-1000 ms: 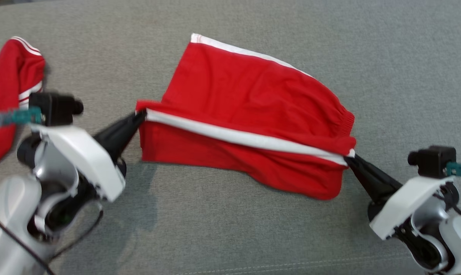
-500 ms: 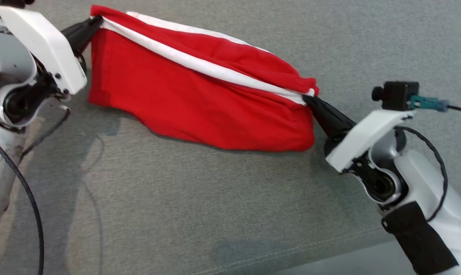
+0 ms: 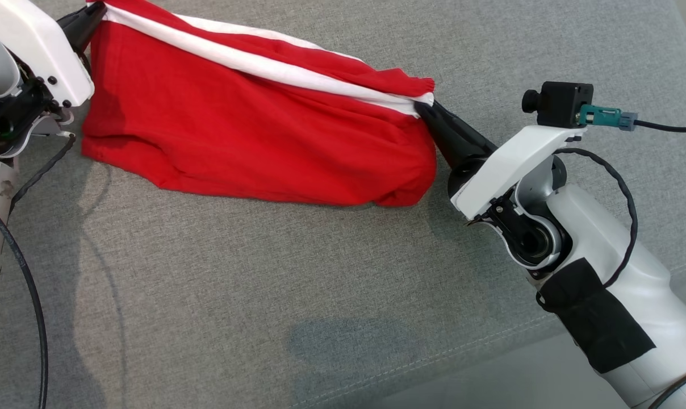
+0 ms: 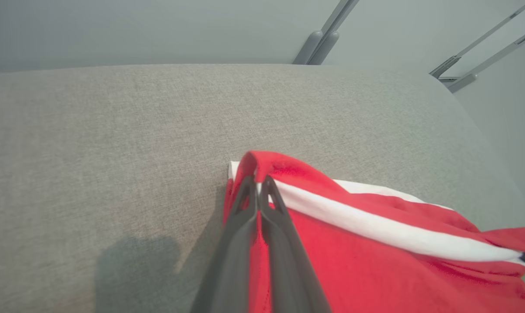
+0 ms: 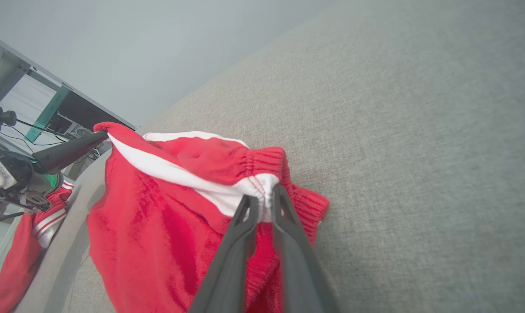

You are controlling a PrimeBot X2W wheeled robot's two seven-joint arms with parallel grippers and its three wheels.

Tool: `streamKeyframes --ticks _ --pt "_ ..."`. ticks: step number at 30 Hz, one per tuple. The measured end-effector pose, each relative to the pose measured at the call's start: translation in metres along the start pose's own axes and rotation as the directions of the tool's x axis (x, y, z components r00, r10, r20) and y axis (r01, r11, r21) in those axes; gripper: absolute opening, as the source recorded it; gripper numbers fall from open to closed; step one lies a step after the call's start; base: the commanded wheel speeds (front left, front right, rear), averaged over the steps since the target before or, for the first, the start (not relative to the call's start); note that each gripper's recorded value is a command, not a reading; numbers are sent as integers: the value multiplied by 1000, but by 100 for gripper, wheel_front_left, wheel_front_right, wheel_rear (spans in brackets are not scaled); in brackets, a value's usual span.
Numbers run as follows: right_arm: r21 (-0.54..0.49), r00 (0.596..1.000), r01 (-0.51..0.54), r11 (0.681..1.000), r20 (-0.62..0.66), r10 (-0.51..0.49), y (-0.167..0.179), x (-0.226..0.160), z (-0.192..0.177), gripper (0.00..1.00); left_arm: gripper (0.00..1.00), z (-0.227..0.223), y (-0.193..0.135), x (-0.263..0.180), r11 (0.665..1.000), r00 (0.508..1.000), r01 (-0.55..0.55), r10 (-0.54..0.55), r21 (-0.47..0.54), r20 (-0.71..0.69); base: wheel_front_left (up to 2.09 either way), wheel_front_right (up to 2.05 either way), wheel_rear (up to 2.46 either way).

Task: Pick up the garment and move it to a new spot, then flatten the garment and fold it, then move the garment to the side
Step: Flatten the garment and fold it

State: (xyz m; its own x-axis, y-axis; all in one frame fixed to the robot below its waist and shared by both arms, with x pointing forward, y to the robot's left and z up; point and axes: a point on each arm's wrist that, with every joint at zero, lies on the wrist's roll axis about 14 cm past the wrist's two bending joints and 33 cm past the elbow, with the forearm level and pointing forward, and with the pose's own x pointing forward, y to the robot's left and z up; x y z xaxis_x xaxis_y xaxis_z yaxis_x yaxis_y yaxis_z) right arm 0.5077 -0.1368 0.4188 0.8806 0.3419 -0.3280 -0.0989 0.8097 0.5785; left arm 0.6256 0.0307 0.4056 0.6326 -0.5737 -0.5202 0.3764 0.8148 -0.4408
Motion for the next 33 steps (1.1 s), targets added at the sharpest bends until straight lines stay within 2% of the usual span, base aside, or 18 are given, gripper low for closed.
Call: streamKeyframes --ticks 4,5,6,7,15,17,18,21,26,33 --pt "10 1000 -11 1000 21 11 2 1 3 100 0 -2 6 3 1000 1000 -16 16 -13 1 0 0 0" --pt "10 1000 -12 1000 26 12 2 0 4 100 7 -2 8 4 1000 1000 -21 22 -17 6 0 0 0" --pt "6 999 -13 1000 32 12 2 0 5 100 73 -1 9 4 999 1000 -27 27 -18 11 0 0 0" --pt "3 999 -13 1000 41 13 1 -1 7 100 100 1 10 3 999 999 -30 31 -18 19 0 0 0" --pt "-87 988 -36 996 148 48 1 -10 29 100 100 16 18 -9 992 991 -79 68 94 118 0 0 0" --pt "-116 983 -36 993 174 56 1 -13 32 100 100 30 20 -16 985 979 -108 82 134 187 0 0 0" --pt "-165 982 -26 986 178 56 -3 -17 31 100 100 41 19 -24 976 966 -130 86 172 243 0 0 0" --pt "-219 980 3 976 195 41 -11 -24 31 100 100 51 10 -37 968 944 -145 73 205 323 0 0 0" --pt "-251 968 59 966 251 6 -20 -39 36 100 100 41 11 -58 957 918 -187 91 222 385 0 0 0" --pt "-238 950 126 963 307 -49 -20 -72 14 100 100 12 6 -105 950 871 -250 137 185 472 0 0 0"
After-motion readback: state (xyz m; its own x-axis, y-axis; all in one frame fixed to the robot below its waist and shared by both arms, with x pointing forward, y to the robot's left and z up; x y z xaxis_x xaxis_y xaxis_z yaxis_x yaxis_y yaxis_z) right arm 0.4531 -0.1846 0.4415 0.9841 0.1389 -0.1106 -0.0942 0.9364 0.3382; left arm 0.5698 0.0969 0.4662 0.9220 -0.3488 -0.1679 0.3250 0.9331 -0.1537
